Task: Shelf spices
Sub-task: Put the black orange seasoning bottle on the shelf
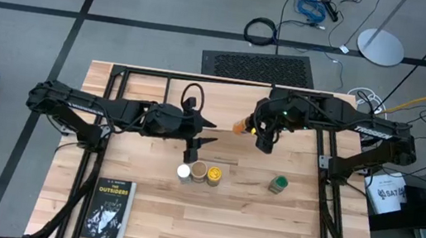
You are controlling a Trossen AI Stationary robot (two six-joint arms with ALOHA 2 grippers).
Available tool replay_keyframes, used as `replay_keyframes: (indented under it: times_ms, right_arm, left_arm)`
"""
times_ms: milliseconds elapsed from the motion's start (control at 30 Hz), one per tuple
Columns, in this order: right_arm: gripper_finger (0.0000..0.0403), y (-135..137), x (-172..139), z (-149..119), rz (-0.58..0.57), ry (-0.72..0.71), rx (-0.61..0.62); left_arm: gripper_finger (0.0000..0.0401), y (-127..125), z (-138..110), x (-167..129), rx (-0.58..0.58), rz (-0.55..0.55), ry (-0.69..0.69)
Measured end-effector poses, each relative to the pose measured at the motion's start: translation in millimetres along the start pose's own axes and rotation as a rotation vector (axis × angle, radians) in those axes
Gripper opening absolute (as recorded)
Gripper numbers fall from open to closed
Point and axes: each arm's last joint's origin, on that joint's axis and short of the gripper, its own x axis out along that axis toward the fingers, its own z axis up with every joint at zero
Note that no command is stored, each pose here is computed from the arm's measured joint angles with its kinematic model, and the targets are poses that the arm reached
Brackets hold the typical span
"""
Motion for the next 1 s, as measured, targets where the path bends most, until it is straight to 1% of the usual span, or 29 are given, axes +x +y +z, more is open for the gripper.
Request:
replay_keyframes:
  times_ms: [167,400,633,767,1000]
  right_arm:
    - [0.0203,0.0,0.0,0.2,0.000,-0.002,0.000]
    - [0.0203,0.0,0.0,1.1,-0.002,-0.012,-0.040]
    - [0.0203,-3.0,-0.3,5.5,-0.009,-0.052,-0.076]
    - [0.0203,-8.7,-10.0,12.3,-0.023,-0.066,-0.087]
    - [0.0203,-30.7,-38.2,27.4,-0.086,-0.063,-0.096]
  left_arm:
    - [0.0192,-0.2,4.4,-0.1,-0.007,-0.010,-0.045]
    - [0.0192,0.0,5.0,0.1,0.018,-0.010,-0.051]
    - [0.0192,9.2,4.8,2.3,0.009,0.022,-0.047]
    - [0.0192,13.6,4.5,3.4,0.010,0.038,-0.044]
    - [0.0192,18.9,6.6,-0.7,0.025,0.052,-0.054]
